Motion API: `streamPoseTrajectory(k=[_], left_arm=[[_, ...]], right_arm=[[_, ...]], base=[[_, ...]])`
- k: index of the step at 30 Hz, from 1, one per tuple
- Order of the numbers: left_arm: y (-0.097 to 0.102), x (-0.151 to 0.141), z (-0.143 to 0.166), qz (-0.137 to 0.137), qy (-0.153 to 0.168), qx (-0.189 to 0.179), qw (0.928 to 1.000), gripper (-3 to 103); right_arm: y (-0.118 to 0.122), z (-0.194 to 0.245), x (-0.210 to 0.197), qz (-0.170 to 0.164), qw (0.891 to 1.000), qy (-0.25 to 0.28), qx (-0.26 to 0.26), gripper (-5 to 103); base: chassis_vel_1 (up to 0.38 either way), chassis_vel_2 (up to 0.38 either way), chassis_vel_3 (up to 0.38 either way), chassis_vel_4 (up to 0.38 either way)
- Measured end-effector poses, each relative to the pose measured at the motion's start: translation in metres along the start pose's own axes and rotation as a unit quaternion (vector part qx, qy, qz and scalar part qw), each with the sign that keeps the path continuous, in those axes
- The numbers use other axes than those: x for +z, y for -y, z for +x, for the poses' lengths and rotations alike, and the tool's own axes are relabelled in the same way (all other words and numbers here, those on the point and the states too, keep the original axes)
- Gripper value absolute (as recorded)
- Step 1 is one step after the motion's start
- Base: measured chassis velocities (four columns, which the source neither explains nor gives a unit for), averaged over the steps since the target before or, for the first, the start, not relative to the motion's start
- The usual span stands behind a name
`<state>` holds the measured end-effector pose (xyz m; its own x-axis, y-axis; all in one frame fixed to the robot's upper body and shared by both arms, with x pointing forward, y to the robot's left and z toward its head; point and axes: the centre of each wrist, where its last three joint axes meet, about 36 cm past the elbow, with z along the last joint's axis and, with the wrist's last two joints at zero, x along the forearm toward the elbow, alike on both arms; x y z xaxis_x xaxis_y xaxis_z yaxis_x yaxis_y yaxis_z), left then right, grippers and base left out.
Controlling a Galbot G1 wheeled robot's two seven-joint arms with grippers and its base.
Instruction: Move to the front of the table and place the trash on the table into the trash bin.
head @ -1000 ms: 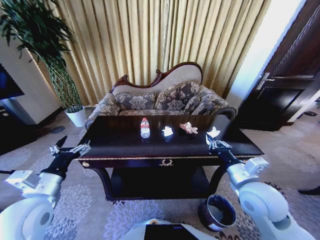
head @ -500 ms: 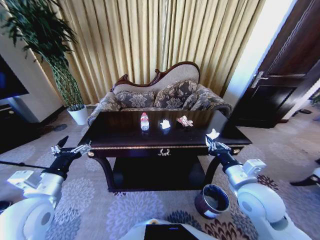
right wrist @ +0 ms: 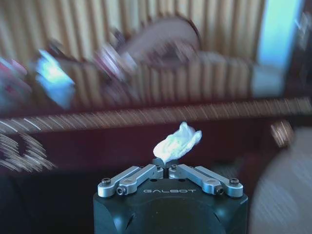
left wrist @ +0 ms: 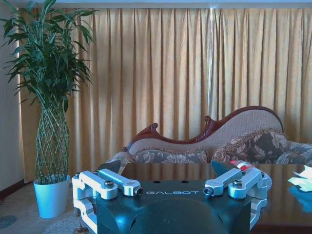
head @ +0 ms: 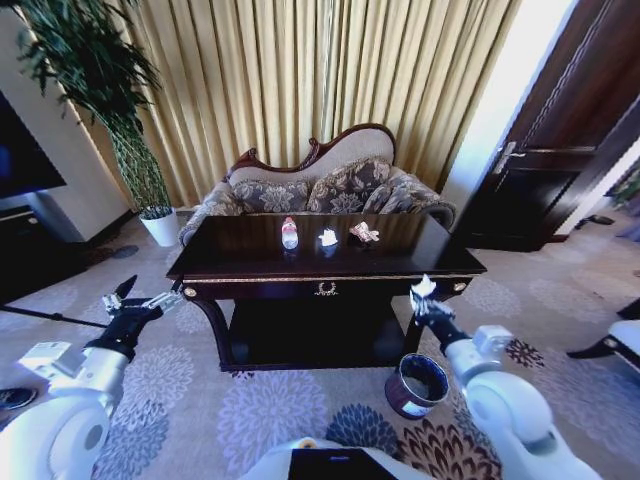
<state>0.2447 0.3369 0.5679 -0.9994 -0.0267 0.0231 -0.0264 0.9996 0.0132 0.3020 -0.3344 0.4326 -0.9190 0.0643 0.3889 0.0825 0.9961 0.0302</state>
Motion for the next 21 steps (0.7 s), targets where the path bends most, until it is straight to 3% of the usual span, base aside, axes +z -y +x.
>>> streamPoseTrajectory(k=[3,7,16,21], left_arm=[[-0.001,-0.002,0.001,-0.002,0.002,0.0,1.0,100],[0.001,-0.003,0.001,-0.001,0.004,0.003,1.0,100],[0.003,-0.004,0.001,0.002,0.005,0.007,1.0,100],[0.002,-0.004,0.001,0.001,0.005,0.006,1.0,100]], right_arm=[[0.043,-0.054,0.061,-0.007,0.996,-0.058,0.062,1],[0.065,-0.084,0.102,-0.022,0.991,-0.099,0.092,1],[0.091,-0.133,0.155,-0.022,0.979,-0.141,0.145,1],[0.102,-0.149,0.179,0.007,0.972,-0.158,0.172,1]], base=[[0.0,0.0,0.0,0.0],[0.0,0.0,0.0,0.0],[0.0,0.0,0.0,0.0],[0.0,0.0,0.0,0.0]])
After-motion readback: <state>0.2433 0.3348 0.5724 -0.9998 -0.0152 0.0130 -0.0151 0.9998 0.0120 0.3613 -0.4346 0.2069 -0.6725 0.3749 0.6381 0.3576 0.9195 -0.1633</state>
